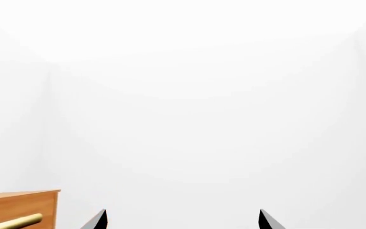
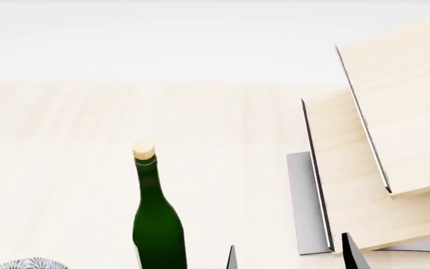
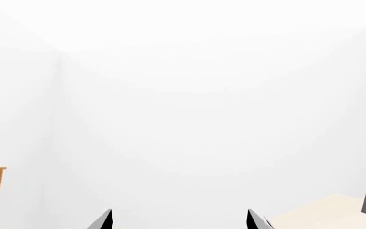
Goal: Put the wine bottle on the wine rack.
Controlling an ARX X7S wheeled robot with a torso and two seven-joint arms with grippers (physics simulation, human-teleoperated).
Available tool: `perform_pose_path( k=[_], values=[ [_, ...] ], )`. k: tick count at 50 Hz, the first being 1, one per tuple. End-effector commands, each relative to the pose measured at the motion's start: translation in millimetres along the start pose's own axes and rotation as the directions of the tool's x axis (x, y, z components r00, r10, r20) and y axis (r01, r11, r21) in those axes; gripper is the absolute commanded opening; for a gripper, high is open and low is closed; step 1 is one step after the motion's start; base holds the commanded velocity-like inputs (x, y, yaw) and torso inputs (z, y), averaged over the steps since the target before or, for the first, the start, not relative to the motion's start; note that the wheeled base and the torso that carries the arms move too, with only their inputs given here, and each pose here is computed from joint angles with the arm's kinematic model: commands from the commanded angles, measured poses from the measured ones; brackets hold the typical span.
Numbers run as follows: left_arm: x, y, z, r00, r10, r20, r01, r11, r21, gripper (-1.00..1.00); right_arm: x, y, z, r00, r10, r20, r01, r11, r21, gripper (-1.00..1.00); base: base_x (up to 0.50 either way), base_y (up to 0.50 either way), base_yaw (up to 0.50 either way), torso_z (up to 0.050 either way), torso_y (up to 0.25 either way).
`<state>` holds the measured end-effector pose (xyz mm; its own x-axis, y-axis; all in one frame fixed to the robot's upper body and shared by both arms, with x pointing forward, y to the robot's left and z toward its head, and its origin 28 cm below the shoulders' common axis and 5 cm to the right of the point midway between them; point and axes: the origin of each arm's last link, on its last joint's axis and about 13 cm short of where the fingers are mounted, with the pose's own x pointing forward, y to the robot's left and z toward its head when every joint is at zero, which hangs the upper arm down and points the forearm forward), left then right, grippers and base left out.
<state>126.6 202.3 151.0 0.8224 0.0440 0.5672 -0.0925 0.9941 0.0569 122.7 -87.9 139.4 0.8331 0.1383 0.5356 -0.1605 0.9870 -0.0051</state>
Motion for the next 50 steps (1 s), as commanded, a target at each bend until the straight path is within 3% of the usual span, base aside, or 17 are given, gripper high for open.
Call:
perform_pose_path(
  k=[1, 50],
  values=[
    [-0.2, -0.4, 0.4, 1.000, -0.003, 0.000, 0.003, 1.000, 0.001, 1.00, 0.0, 0.0, 0.2, 1.000, 0.000, -0.001, 0.000, 1.000, 0.002, 1.00, 0.00, -0.07, 0.00, 0.000, 0.000],
    [-1.0, -1.0, -1.8, 1.000, -0.005, -0.007, 0.005, 1.000, 0.001, 1.00, -2.0, 1.1, -0.5, 1.000, 0.007, -0.003, -0.007, 1.000, 0.004, 1.00, 0.00, -0.08, 0.00, 0.000, 0.000]
  ],
)
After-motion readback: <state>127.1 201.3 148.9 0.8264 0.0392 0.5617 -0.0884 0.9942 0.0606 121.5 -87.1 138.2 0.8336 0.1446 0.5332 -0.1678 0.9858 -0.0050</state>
